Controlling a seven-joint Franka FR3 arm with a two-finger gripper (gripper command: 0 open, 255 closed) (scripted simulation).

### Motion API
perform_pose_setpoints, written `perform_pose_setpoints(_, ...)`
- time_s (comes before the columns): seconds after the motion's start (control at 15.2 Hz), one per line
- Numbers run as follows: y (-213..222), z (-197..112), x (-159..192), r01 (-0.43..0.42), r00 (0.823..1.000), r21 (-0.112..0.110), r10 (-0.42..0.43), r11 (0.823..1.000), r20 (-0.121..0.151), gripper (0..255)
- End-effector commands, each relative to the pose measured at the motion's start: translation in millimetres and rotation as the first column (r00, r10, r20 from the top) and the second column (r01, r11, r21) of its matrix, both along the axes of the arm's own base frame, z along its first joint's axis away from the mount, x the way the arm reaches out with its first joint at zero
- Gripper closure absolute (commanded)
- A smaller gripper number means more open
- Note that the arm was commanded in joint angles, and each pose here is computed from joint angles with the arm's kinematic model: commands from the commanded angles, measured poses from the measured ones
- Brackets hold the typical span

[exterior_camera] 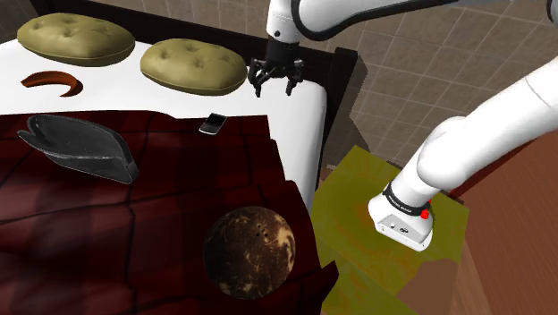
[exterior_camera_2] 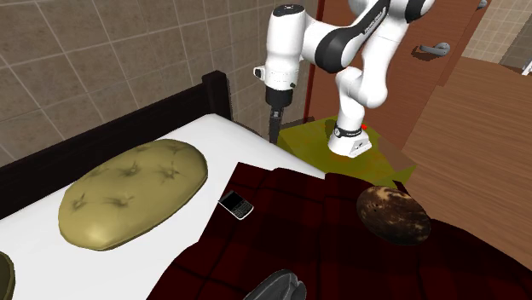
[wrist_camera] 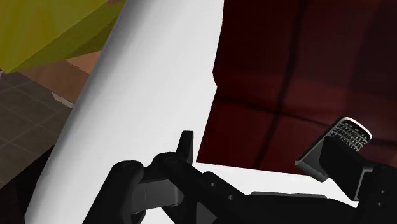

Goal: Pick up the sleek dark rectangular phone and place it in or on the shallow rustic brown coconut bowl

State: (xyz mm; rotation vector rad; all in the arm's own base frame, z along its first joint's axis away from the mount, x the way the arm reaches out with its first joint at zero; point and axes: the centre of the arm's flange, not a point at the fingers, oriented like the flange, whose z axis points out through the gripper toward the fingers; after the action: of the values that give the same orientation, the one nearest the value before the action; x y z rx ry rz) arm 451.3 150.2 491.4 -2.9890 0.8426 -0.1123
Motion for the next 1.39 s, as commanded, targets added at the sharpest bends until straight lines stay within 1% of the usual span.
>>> perform_pose_setpoints(0.0,13,-13,21,0.053,0.999,0.009,-0.053,0.999,-0.007,0)
perform_pose_setpoints(0.2,29,-34,51,0.126,0.992,0.019,-0.126,0.992,-0.018,0)
perform_pose_setpoints(0.46,48,-62,93,0.223,0.975,0.031,-0.222,0.974,-0.035,0)
perform_pose_setpoints(0.73,64,-90,135,0.317,0.948,0.041,-0.315,0.947,-0.052,0)
perform_pose_setpoints(0.99,75,-119,179,0.409,0.911,0.050,-0.405,0.911,-0.070,0)
perform_pose_setpoints(1.06,76,-121,182,0.415,0.909,0.050,-0.411,0.908,-0.072,0)
perform_pose_setpoints(1.32,77,-142,183,0.415,0.909,0.050,-0.411,0.908,-0.072,0)
